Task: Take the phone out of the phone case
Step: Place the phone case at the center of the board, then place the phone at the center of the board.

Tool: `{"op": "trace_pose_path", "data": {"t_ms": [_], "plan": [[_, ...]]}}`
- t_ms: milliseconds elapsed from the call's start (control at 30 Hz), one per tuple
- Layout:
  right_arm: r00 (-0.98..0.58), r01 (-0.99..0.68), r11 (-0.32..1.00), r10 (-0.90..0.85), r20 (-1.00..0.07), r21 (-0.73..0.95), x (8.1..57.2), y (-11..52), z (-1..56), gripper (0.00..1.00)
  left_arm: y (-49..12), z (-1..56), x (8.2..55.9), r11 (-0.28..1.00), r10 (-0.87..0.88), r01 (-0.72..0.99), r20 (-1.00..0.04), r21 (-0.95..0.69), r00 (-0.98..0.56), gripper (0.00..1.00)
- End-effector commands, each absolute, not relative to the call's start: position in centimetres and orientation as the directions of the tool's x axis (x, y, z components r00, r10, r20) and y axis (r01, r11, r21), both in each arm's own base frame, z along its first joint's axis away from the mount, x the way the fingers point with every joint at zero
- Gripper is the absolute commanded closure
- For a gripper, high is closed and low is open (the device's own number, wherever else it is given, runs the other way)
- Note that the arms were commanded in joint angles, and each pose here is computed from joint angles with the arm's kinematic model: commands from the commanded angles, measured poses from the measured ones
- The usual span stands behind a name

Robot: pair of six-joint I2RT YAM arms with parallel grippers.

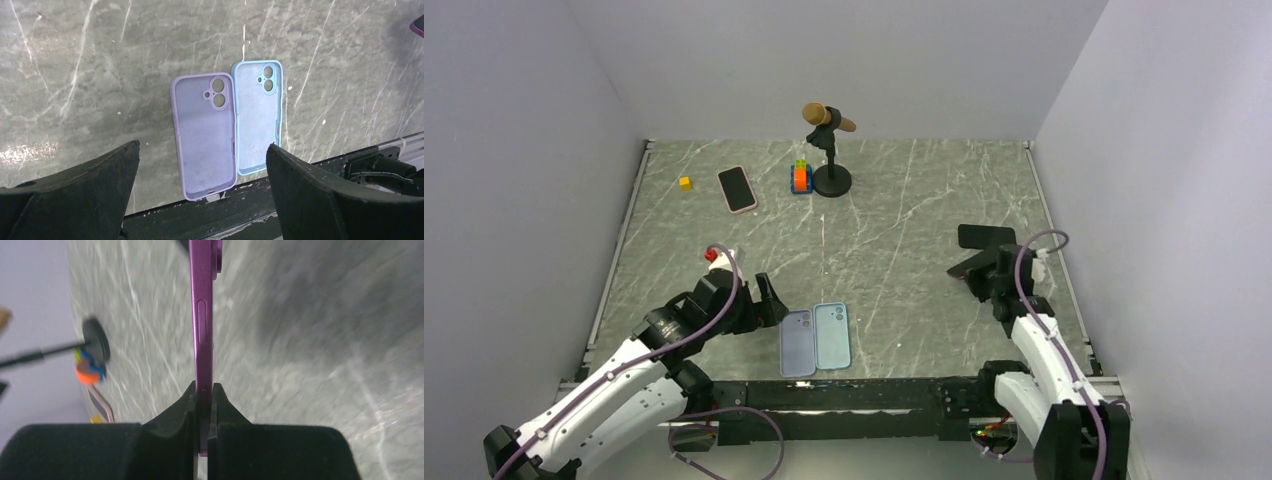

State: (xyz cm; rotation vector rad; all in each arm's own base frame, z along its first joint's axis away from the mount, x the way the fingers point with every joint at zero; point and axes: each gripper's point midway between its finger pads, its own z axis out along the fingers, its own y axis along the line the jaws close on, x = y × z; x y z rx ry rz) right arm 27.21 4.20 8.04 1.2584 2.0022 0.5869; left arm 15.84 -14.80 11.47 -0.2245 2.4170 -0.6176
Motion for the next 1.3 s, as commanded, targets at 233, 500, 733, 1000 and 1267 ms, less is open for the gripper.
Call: {"op": "trace_pose_path", "data": {"t_ms": [233, 500, 733, 1000, 1267], "plan": [[-0.015, 0.627, 0.199, 0.970, -0.243, 0.753, 31.8, -2.1, 6.6, 1.00, -19.0, 17.4, 19.1, 0.738, -0.439, 0.073, -0.559, -0.671, -0.704, 0.04], [0.006, 0.650, 0.134, 0.983, -0.181, 0.748, 32.8, -2.6, 4.0, 1.00, -20.4, 18.3, 19.8, 0.729, -0.394, 0.148, -0.587, -0.668, -0.708, 0.04], [-0.002, 0.656, 0.074, 0.995, -0.096, 0.751, 33.7, -1.8, 2.3, 1.00, -20.8, 18.8, 20.1, 0.736, -0.373, 0.169, -0.600, -0.656, -0.708, 0.04], [-0.014, 0.677, 0.123, 0.988, -0.154, 0.725, 33.1, -2.3, 2.3, 0.45, -20.3, 18.9, 20.1, 0.744, -0.379, 0.165, -0.612, -0.648, -0.694, 0.04], [-0.125, 0.709, 0.263, 0.960, -0.251, 0.654, 30.5, -2.1, 2.8, 0.00, -20.1, 19.3, 20.3, 0.765, -0.348, 0.187, -0.639, -0.617, -0.686, 0.02]]}}
